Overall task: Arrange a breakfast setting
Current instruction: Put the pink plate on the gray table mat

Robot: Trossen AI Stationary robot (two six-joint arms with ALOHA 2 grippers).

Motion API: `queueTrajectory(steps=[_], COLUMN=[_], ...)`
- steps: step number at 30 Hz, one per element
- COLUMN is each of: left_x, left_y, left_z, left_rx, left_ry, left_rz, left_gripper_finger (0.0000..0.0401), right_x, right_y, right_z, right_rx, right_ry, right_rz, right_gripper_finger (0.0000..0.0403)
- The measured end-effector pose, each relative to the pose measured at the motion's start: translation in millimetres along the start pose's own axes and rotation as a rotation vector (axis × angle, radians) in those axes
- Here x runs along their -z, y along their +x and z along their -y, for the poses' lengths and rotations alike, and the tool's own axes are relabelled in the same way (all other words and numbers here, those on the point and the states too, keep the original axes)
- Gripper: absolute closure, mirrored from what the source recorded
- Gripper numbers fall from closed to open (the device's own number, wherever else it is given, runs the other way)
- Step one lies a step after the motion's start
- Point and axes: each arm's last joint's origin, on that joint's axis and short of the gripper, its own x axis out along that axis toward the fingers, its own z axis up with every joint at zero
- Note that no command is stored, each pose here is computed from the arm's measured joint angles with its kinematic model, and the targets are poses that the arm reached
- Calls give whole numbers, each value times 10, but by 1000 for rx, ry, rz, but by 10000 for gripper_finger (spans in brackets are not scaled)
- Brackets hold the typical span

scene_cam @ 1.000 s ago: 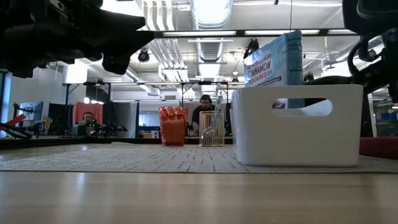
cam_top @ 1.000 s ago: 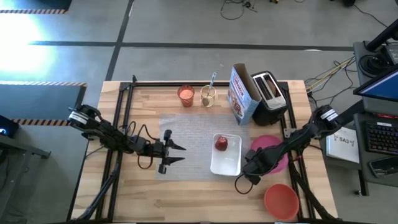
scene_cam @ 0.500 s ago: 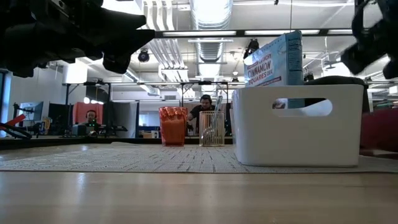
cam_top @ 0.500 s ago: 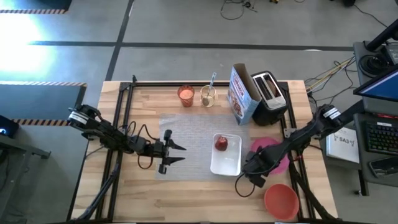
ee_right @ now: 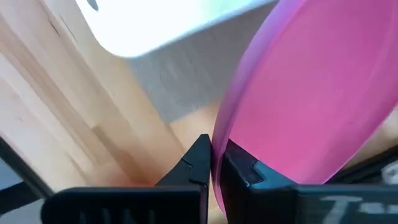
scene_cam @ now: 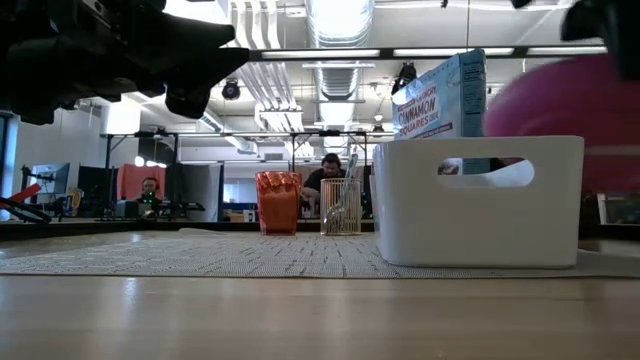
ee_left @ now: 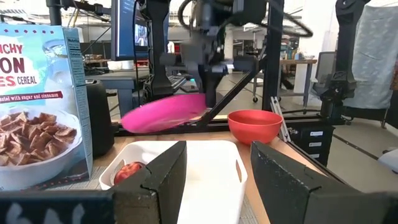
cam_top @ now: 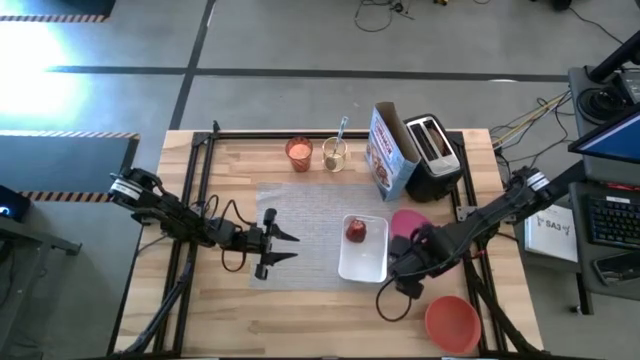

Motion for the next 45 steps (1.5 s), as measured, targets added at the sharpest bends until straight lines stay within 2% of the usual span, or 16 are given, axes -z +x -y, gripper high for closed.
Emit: queueTrajectory(steps=[4,8,13,16,19,22,29,33,40,45], left_x=[0,-6,-58,-94,-131,-175,-290,-381,-552,-604], left_y=[0,0,-1,-5,-14,-28,-77,-114,-189,-236], left_z=[0,0,-5,-10,-21,-26,22,54,52,40], left_rx=[0,0,-13,-26,-54,-89,-136,-155,-169,-170], left_ry=[1,-1,-69,-102,-92,-20,112,168,181,177], left_rz=[0,6,59,86,113,132,172,203,275,283], left_gripper_finger=[239,239,239,239,239,239,239,239,239,239], right_x=[-81,-177,-359,-499,-655,-811,-1145,-1329,-1569,-1625], right_y=[-124,-204,-211,-177,-120,-16,349,611,967,1061], right_z=[-59,-130,-243,-352,-463,-528,-539,-542,-699,-778], right_rx=[26,106,370,493,511,501,523,526,303,243], right_ry=[-148,-390,-668,-751,-745,-707,-611,-611,-723,-763], right_rz=[111,235,491,624,716,751,721,681,674,680], right_gripper_finger=[392,392,392,392,392,392,391,391,391,391])
